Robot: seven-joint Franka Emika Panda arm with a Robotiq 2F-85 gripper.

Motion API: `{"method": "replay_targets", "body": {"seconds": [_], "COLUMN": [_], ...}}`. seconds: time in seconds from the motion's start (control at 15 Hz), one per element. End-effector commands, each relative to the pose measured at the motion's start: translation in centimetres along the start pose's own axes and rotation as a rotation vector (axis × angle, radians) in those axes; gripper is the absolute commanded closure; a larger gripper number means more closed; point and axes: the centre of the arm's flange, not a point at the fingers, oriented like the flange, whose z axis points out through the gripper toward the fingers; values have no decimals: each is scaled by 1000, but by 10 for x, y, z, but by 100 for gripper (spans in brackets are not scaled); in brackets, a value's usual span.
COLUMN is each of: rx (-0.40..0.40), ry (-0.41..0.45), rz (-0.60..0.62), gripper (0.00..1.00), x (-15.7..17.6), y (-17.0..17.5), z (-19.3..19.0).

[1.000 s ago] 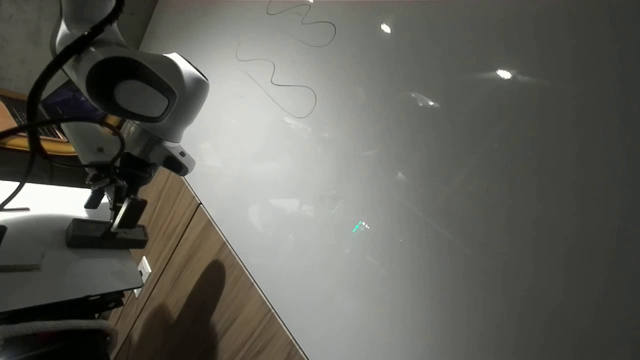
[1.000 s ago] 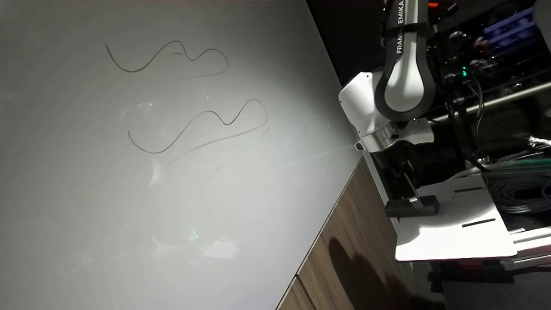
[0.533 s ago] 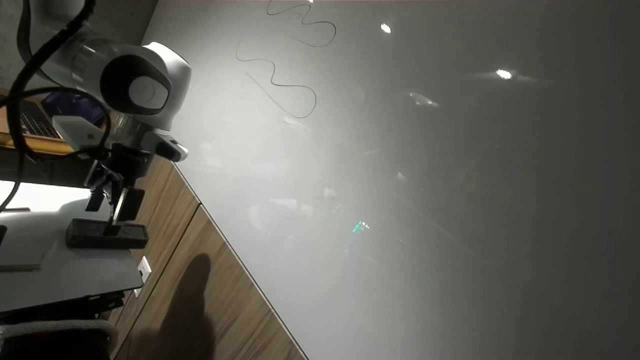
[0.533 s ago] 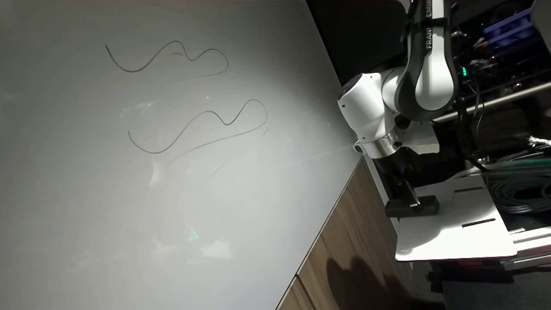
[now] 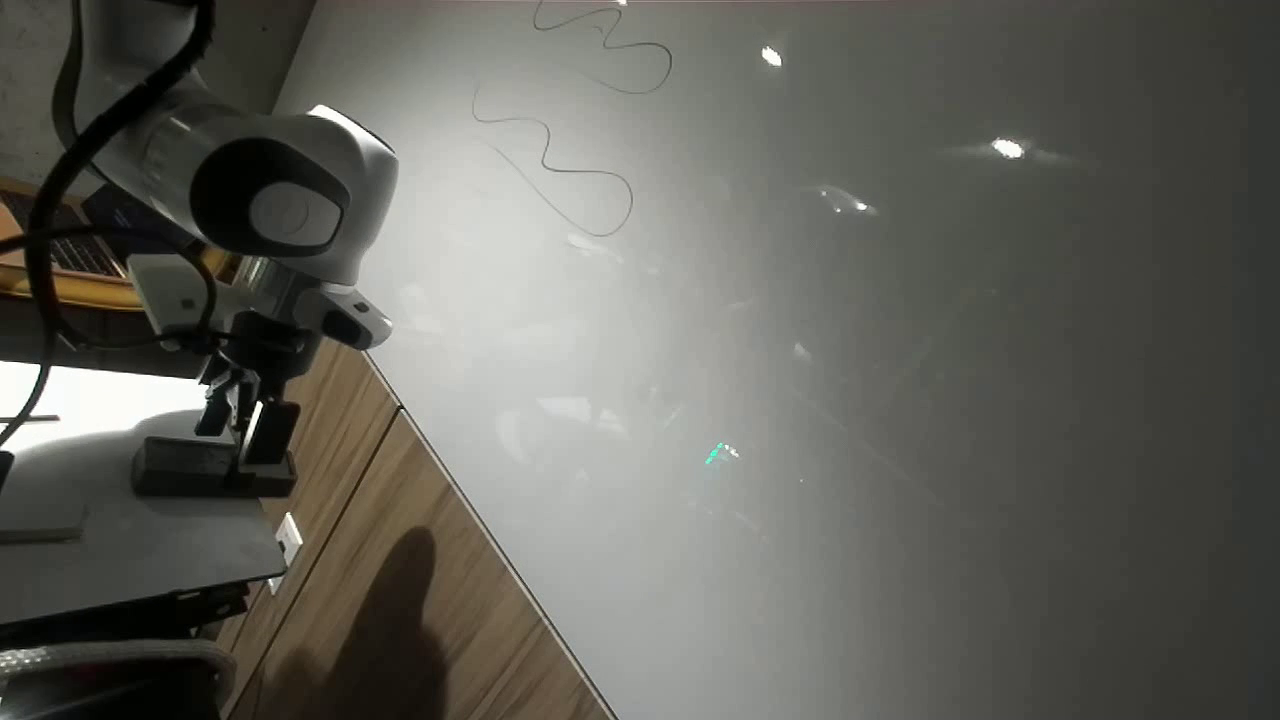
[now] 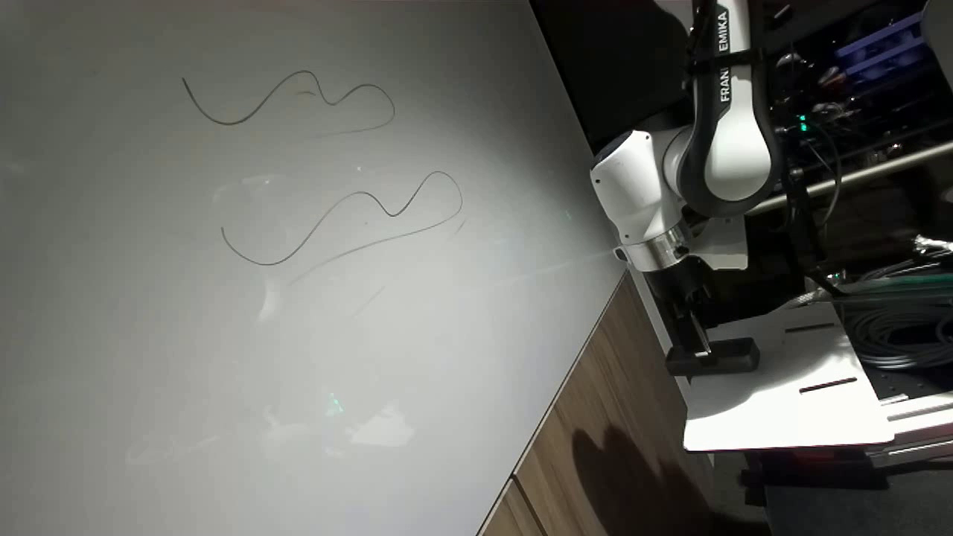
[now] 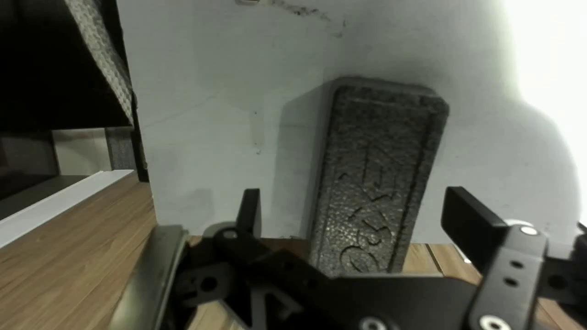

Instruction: Use the eraser to wipe the whiteboard.

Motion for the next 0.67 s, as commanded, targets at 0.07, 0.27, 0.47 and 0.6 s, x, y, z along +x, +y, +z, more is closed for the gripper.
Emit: {"method": "replay_targets", "body": {"seconds": [0.07,0.27,0.47,0.6], "rx": [55,53,31,25], "ry": [9,4,6,-7], "rz": [14,8,-15,-29], "gripper": [0,0,0,0], "x": [-27,-31,-32,-33], "y": [9,1,-11,-15], "z": [6,-8,-25,-25]}}
